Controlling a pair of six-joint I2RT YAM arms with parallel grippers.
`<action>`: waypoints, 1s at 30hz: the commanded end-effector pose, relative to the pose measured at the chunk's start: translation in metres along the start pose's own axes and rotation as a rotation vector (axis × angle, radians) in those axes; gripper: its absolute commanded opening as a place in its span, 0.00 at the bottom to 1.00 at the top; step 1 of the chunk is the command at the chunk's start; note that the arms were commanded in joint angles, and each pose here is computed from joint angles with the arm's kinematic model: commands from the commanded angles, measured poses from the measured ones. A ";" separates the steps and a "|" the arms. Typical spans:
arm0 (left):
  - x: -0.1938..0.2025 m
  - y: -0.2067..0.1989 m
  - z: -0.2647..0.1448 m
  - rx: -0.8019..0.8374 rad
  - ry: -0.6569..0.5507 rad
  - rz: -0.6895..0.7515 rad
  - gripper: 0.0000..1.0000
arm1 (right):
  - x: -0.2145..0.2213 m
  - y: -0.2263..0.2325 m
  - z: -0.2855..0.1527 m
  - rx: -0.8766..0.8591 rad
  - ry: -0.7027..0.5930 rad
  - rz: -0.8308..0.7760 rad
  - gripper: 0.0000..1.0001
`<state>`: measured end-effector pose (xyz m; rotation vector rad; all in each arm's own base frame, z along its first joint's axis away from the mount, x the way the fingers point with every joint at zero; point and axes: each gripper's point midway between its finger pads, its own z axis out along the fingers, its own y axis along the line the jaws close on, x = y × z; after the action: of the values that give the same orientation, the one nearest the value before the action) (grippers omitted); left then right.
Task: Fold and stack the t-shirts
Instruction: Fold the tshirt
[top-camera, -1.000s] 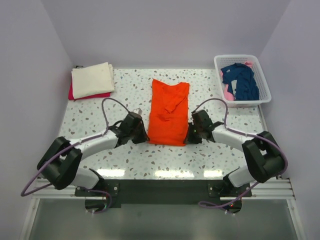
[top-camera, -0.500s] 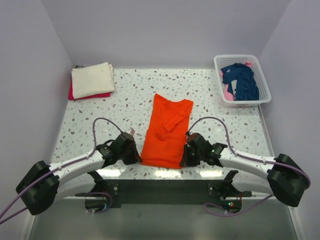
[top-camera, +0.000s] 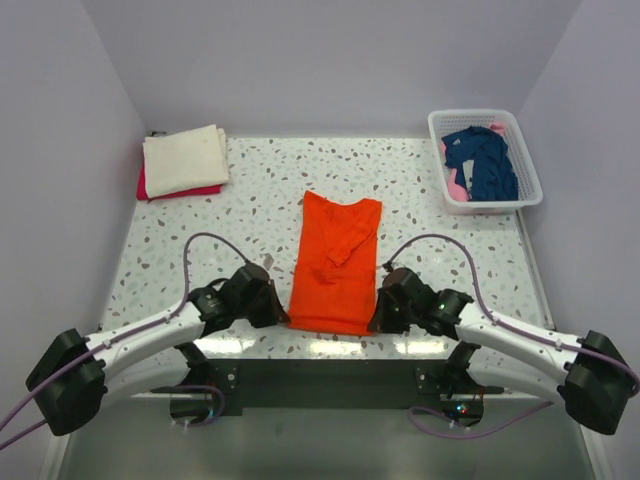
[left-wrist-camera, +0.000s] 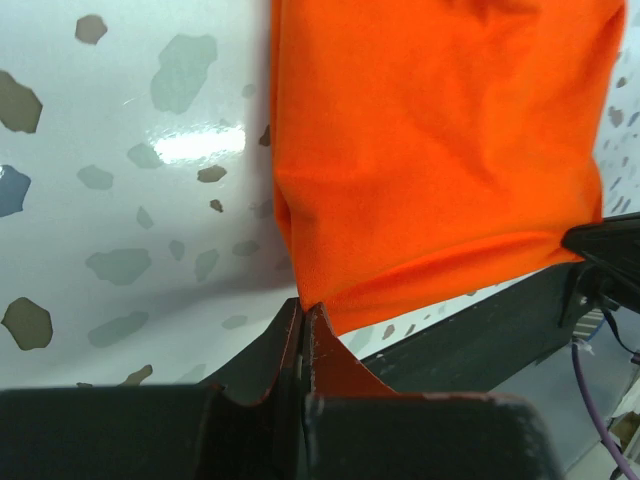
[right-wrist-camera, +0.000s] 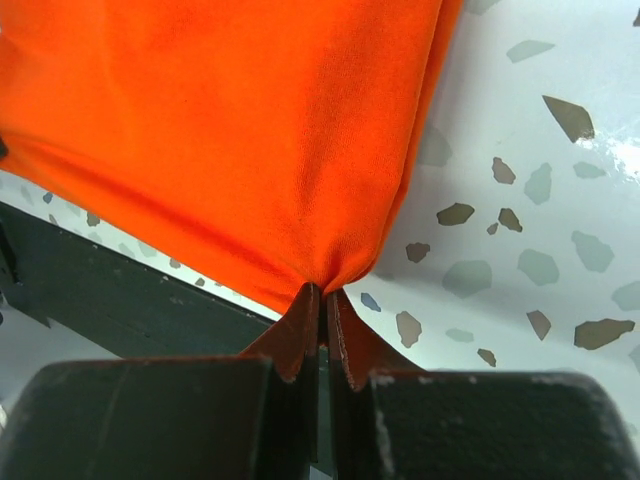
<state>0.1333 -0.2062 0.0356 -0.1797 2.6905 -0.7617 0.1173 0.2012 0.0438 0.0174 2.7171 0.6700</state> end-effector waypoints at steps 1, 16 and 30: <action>-0.012 0.001 -0.012 -0.044 -0.038 0.031 0.00 | 0.000 -0.016 -0.008 0.087 -0.004 0.004 0.00; 0.014 0.021 -0.007 -0.048 0.032 0.035 0.00 | 0.024 -0.031 0.003 0.111 0.049 0.013 0.00; 0.036 0.039 0.000 -0.069 0.103 0.055 0.00 | 0.040 -0.046 0.013 0.143 0.089 0.014 0.00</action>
<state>0.1077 -0.2005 0.0207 -0.1141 2.7578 -0.8009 0.0990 0.2002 0.0197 0.0276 2.7788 0.6645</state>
